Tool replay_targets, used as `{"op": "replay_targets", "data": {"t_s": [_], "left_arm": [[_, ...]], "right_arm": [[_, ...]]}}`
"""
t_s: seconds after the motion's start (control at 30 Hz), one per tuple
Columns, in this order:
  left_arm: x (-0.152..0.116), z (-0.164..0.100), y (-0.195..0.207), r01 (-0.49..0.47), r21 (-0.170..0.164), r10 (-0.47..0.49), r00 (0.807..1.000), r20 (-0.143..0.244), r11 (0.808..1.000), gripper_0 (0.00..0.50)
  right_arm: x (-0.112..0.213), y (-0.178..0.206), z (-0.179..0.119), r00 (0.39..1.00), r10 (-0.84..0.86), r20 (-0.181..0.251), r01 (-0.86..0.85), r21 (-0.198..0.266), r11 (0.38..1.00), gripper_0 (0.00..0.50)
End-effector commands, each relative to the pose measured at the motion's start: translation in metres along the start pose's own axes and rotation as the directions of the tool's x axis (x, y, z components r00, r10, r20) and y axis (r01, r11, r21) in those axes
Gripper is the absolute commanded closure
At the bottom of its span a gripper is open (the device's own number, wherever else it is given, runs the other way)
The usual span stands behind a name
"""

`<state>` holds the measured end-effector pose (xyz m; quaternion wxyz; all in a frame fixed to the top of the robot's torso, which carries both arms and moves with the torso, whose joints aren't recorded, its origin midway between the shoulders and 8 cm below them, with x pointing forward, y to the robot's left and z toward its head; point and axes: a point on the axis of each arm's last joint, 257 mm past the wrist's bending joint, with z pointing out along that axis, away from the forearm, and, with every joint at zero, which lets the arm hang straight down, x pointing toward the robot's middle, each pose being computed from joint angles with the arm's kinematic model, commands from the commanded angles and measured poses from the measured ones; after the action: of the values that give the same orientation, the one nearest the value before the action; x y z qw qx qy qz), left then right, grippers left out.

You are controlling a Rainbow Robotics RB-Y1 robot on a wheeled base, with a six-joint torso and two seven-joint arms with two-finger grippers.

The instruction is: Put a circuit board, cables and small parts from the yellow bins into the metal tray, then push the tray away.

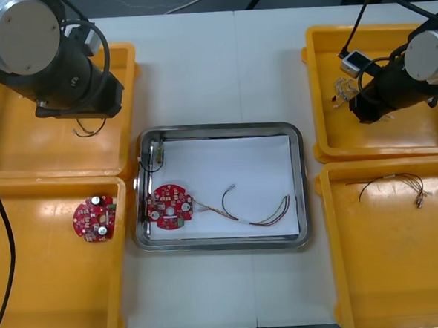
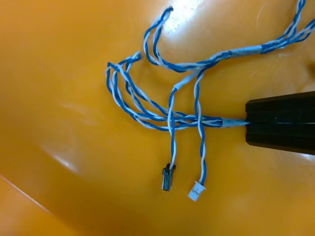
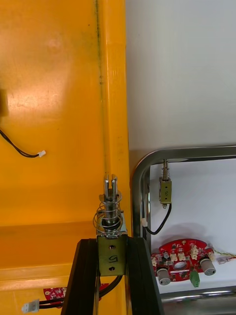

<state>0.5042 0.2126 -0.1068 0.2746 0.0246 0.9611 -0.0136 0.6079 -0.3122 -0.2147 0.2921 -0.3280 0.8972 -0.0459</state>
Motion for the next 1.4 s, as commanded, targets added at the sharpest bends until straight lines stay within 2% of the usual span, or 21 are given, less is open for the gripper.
{"op": "replay_targets", "data": {"t_s": [0.03,0.63,0.9,1.07,1.4], "left_arm": [[-0.004,-0.012,0.011,0.009,-0.010,-0.009,1.000,0.030,1.000,0.500],[-0.005,-0.012,0.011,0.010,-0.013,-0.009,0.999,0.032,1.000,0.500],[-0.004,-0.012,0.011,0.009,-0.011,-0.009,0.999,0.032,1.000,0.500],[-0.004,-0.012,0.011,0.009,-0.011,-0.009,0.999,0.032,1.000,0.500],[-0.004,-0.012,0.011,0.008,-0.011,-0.007,0.999,0.032,1.000,0.500]], "right_arm": [[-0.008,0.003,-0.026,1.000,-0.004,-0.015,0.004,-0.024,1.000,0.500],[0.000,-0.005,-0.107,0.997,0.010,-0.070,-0.016,-0.081,0.997,0.500],[0.012,-0.006,-0.143,0.994,0.025,-0.103,-0.036,-0.108,0.994,0.500],[0.021,-0.008,-0.167,0.990,0.035,-0.139,-0.053,-0.124,0.991,0.500],[-0.012,-0.031,-0.201,0.997,0.054,-0.053,-0.058,-0.067,0.996,0.500]]}}
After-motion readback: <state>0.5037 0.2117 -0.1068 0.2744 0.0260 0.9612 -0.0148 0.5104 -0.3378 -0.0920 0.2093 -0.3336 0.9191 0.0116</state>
